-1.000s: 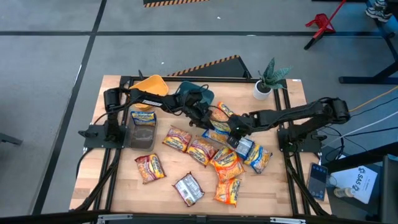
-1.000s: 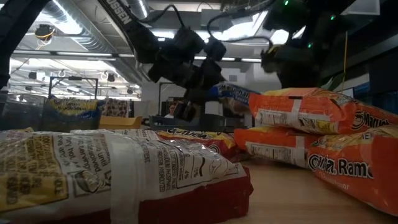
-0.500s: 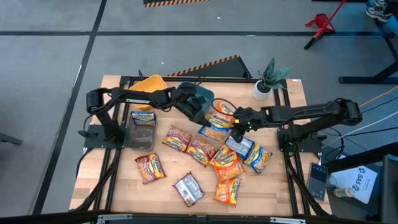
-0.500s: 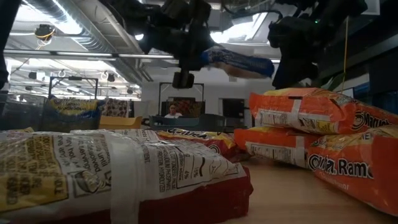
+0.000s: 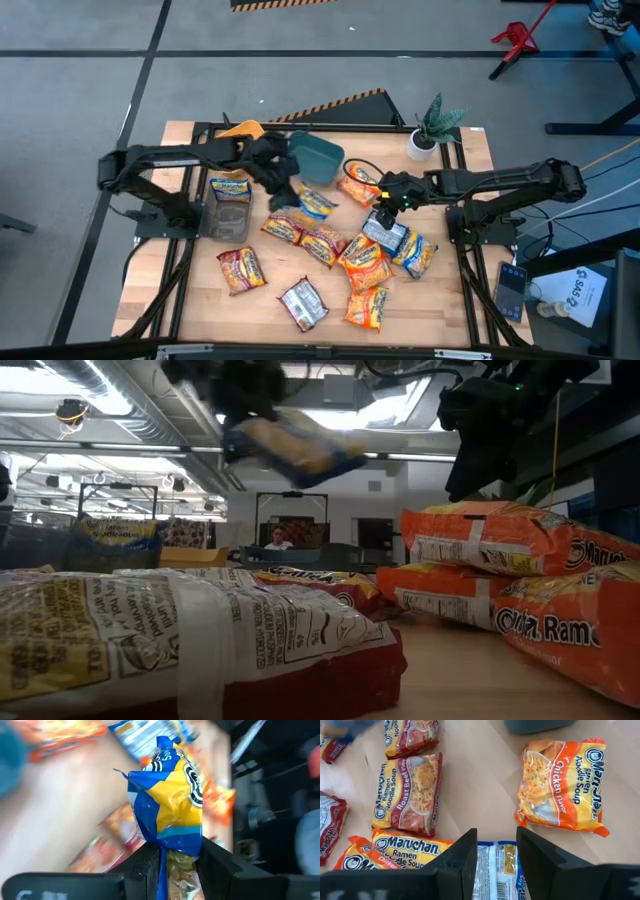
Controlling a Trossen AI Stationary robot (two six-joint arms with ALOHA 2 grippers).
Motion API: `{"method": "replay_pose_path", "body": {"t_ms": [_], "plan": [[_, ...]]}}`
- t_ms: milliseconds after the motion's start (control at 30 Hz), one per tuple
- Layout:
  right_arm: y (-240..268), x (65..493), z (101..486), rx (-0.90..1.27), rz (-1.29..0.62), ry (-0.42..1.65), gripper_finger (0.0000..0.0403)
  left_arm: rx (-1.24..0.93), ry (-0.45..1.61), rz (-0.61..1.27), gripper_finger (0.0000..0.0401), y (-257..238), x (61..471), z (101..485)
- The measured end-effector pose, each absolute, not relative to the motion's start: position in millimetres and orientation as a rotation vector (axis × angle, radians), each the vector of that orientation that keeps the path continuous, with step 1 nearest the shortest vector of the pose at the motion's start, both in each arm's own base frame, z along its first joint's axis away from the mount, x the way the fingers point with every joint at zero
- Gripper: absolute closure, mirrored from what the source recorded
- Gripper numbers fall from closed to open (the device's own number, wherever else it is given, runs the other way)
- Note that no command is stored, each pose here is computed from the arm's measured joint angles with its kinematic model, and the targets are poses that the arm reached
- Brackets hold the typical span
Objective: Sort Maruchan noodles
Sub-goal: Put the blue noodle pack into the black bin
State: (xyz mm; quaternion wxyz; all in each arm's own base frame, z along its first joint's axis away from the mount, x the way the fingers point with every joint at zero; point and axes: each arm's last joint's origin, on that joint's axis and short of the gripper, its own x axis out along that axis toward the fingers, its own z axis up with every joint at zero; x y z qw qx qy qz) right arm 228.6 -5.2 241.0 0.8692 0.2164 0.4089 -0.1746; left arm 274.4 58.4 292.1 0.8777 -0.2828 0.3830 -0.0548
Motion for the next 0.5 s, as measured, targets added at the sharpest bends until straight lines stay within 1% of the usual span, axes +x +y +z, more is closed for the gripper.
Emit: {"method": "replay_pose_path", "body": {"t_ms": [133, 300, 400, 500], "plan": [[-5.4, 228.7, 241.0, 0.449, -0.373, 0.851, 0.0276, -0.476, 0.816, -0.027, 0.0294, 52.2, 244.9, 309.6], [-5.5, 228.9, 241.1, 0.447, -0.376, 0.848, 0.0276, -0.389, 0.815, 0.1, 0.0294, 47.7, 210.1, 327.3], [-5.6, 229.1, 241.1, 0.446, -0.379, 0.845, 0.0276, -0.345, 0.764, 0.132, 0.0302, 44.7, 193.6, 338.9], [-5.7, 230.2, 242.0, 0.448, -0.376, 0.83, 0.0276, -0.338, 0.719, 0.194, 0.0317, 42.1, 177.0, 342.9]]}}
